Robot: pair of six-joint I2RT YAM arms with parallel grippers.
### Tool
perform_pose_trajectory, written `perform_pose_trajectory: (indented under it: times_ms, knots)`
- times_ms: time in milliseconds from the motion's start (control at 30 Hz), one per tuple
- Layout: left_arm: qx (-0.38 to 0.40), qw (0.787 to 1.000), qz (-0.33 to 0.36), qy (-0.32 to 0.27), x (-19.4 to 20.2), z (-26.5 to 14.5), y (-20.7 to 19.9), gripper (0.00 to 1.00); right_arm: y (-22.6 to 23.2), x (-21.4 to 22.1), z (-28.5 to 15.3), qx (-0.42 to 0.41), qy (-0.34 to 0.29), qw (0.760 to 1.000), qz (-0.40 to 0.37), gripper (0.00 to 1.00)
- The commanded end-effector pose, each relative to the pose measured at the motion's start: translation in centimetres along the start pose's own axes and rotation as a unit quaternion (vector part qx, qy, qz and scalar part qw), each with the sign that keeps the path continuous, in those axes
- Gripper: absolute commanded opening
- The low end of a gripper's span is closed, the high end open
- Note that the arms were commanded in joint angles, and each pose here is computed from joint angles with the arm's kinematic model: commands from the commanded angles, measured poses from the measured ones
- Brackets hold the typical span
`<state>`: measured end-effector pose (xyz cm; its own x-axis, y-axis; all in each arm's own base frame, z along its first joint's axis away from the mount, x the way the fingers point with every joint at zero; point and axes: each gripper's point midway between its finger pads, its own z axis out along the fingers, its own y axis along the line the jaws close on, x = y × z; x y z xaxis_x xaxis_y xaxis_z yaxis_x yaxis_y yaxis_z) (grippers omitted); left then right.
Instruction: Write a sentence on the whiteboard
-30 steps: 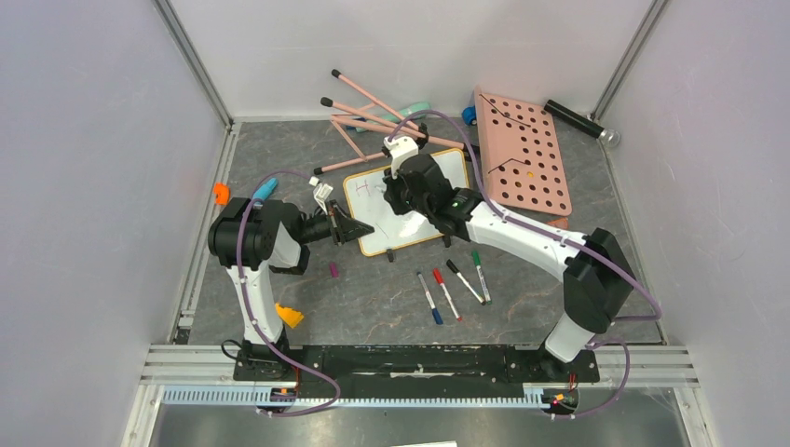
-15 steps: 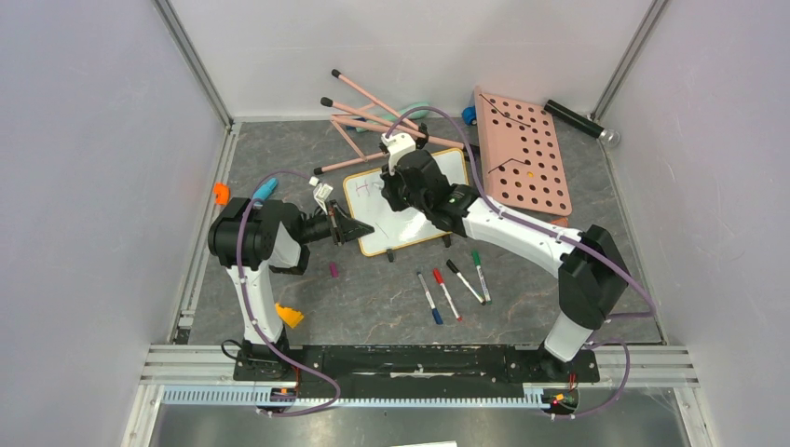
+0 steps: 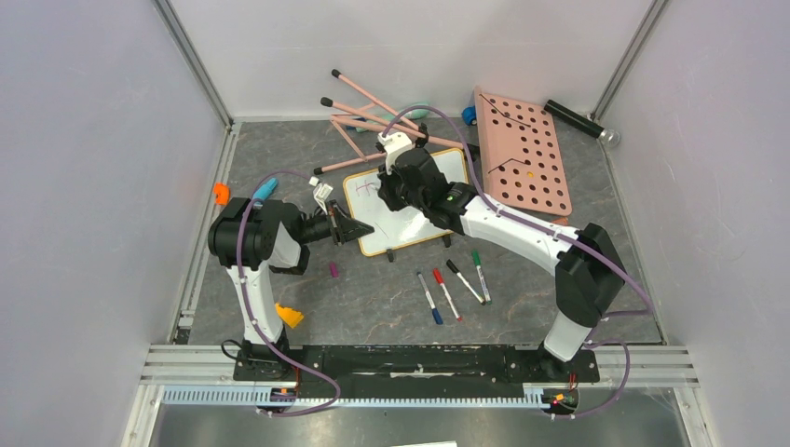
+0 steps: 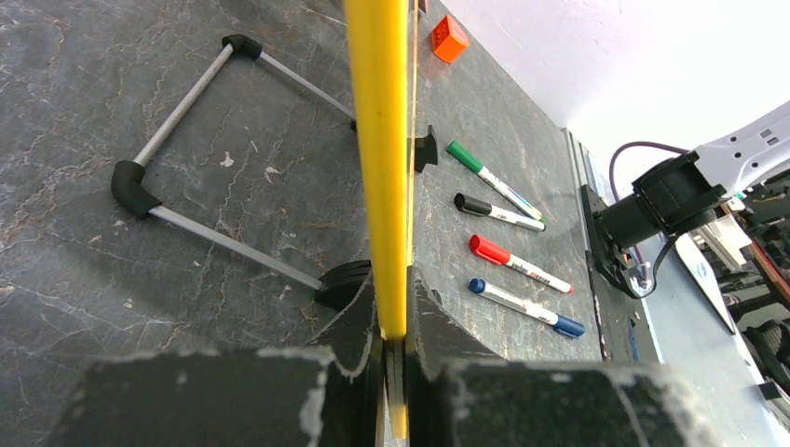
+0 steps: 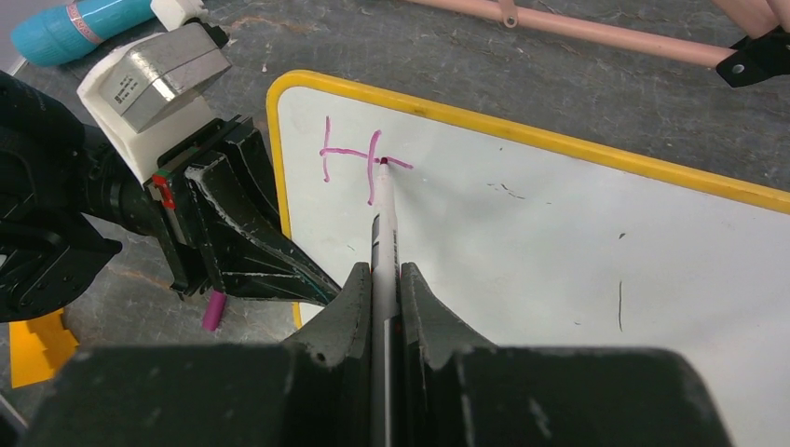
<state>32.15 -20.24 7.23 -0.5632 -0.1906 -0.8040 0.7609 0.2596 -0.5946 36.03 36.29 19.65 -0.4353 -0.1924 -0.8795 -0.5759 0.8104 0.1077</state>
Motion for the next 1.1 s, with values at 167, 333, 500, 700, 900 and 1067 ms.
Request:
perform_pose_trajectory:
  times_ms: [167,333,500,700,900,1067]
  knots:
    - [-0.012,0.996,0.093,-0.008,0.3,0.0,1.2,0.08,0.0,-0.2,-0.1,-0.006,-0.001,1.0,-0.006,0.0]
    - [-0.013,0.996,0.093,-0.008,0.3,0.0,1.2,0.08,-0.4,0.2,-0.7,0.002,0.004,1.0,-0.009,0.0]
    - [-0.012,0.996,0.093,-0.008,0.4,0.0,1.2,0.08,-1.1,0.2,-1.0,0.017,0.003,1.0,-0.013,0.0]
    - [-0.013,0.995,0.094,-0.009,0.3,0.0,1.2,0.08,-1.6,0.1,-1.2,0.028,0.002,1.0,-0.013,0.0]
    - [-0.013,0.996,0.094,-0.008,0.3,0.0,1.2,0.08,-2.2,-0.2,-1.1,0.04,-0.001,0.999,-0.007,0.0]
    - [-0.012,0.996,0.094,-0.008,0.3,0.0,1.2,0.08,-2.2,-0.8,-0.8,0.041,-0.006,0.999,-0.004,0.0]
